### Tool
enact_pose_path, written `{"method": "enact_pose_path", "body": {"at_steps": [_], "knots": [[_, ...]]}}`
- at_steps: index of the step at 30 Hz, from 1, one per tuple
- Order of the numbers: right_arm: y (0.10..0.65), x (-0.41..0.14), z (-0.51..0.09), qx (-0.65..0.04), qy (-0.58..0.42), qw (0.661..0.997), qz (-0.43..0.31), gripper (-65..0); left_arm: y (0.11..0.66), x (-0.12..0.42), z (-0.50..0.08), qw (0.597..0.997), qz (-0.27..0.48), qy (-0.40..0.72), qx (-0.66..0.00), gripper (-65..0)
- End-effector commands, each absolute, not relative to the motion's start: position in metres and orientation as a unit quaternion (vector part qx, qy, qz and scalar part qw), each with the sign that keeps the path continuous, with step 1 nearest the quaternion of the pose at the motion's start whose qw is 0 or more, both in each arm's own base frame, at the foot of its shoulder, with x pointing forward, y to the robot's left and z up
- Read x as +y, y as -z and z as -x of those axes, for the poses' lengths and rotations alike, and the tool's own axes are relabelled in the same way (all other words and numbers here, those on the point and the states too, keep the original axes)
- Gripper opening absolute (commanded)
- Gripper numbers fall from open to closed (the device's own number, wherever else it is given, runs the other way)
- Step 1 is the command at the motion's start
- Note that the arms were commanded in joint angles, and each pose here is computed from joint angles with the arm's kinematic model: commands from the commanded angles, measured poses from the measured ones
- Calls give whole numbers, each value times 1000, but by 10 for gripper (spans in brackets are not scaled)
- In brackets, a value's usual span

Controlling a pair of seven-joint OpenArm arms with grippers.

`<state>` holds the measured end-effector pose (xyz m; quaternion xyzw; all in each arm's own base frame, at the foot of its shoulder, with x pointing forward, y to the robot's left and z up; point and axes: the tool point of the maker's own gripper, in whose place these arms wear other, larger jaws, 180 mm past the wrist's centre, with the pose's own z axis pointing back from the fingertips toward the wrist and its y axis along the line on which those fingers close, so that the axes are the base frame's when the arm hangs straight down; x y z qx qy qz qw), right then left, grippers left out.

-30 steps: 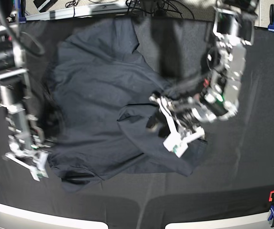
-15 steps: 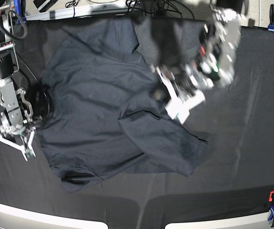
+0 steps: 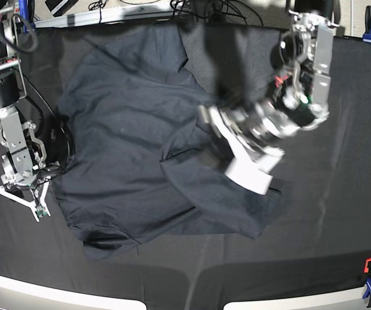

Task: Layout the t-shirt on the table in an organized manner, then fold the t-shirt properly
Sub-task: 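Lay the lifted fabric flat with the left gripper and release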

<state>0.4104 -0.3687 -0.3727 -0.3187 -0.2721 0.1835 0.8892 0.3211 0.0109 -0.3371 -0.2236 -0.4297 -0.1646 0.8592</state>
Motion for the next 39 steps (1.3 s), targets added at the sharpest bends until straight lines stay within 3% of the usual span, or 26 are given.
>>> {"method": "enact_pose_path", "body": {"at_steps": [1,11,15,19,23,28,33,39], "knots": [[348,-377,-425,-300,-173,876,335,-388,334,6,-322,854,241,160,-432,-413],[348,-378,-424,-296,-172,877,336,-388,354,-33,-323,849,339,115,-388,-413],[348,-378,-424,-296,-172,877,336,-388,348,-33,-340,845,339,114,-397,-413],[348,-378,-424,-297,-172,877,336,-388,335,-8,-364,841,324,85,-425,-413],[348,-378,-424,-297,-172,877,336,-388,324,51,-390,838,292,17,-461,-413],[349,-377,-424,-297,-172,878,335,-388,345,114,-404,843,258,-57,-468,-413],[350,-375,-424,-296,-171,878,334,-388,377,125,-421,857,261,-85,-437,-413],[350,-374,-424,-296,-172,879,333,-388,377,109,-443,846,309,-76,-429,-413]]}}
